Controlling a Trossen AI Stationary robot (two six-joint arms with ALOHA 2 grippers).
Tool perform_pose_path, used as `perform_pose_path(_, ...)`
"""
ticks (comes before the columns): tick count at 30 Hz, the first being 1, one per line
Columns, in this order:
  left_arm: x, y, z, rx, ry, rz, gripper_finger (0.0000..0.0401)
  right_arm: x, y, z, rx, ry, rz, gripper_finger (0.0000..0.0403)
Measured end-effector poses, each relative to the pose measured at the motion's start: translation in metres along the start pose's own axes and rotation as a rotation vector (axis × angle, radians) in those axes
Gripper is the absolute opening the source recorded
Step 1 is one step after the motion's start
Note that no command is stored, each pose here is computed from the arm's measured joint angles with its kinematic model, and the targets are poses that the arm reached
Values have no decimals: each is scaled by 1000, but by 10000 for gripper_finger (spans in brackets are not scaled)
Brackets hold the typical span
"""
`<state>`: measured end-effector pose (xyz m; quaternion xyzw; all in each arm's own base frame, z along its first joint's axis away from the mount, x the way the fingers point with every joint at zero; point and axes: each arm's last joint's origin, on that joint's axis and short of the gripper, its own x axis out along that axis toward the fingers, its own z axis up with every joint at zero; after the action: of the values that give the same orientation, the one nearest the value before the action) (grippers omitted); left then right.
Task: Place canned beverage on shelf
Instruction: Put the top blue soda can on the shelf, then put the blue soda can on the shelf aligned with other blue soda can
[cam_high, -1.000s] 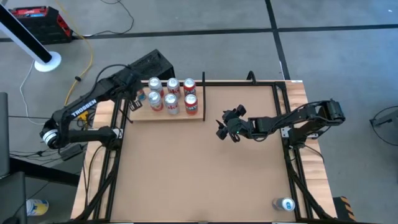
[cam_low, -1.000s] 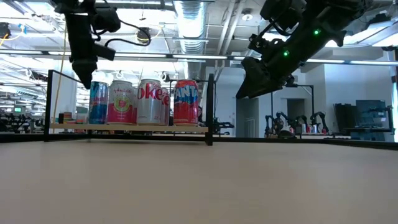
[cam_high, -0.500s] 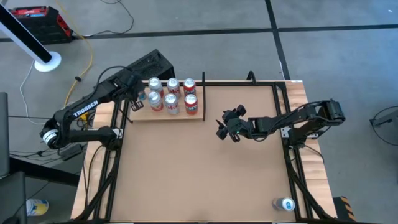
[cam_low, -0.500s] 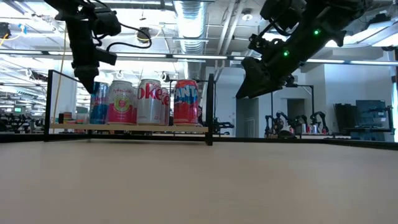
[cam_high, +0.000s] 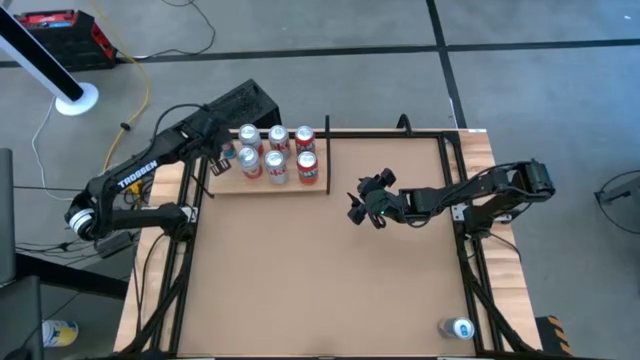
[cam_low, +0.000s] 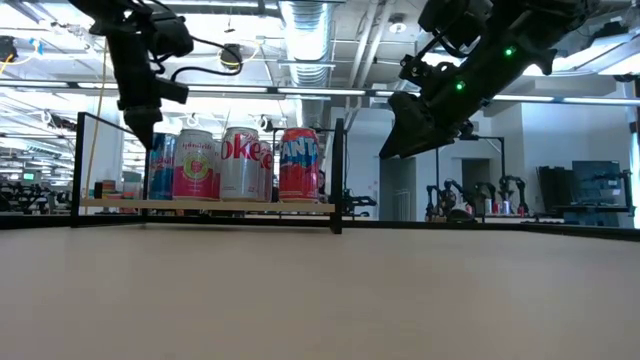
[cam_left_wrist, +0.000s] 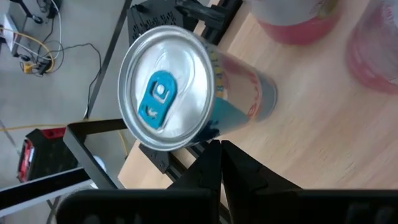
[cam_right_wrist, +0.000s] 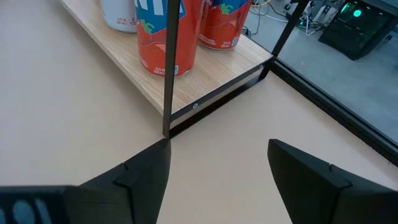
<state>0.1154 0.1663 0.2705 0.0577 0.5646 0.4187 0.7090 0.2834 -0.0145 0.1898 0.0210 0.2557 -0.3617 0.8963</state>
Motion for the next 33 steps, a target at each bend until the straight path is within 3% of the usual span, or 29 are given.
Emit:
perform_pose_path(6, -3, -4, -3, 22, 23, -49, 0, 0, 0, 0, 0, 0, 0, 290)
perform_pose_path(11, -24, -8, -1, 38, 57, -127, 0, 1, -2, 0, 3, 1, -6, 290)
perform_pose_path(16, -59, -23, -10, -16, 27, -396, 0, 2, -3, 1, 6, 2, -10, 290)
perform_pose_path(20, -87, -38, -25, -41, -111, -589, 0, -3, 6, 5, 41, -44, 50, 290)
perform_pose_path(25, -111, -50, -42, -103, -456, -695, 0, -25, 34, 24, 71, -245, 370, 290)
perform_pose_path(30, -119, -59, -57, -118, -786, -791, 0, -68, 66, 35, 42, -434, 898, 290)
perform_pose_path(33, -120, -59, -66, -127, -865, -764, 0, -95, 75, 38, 81, -398, 1141, 290)
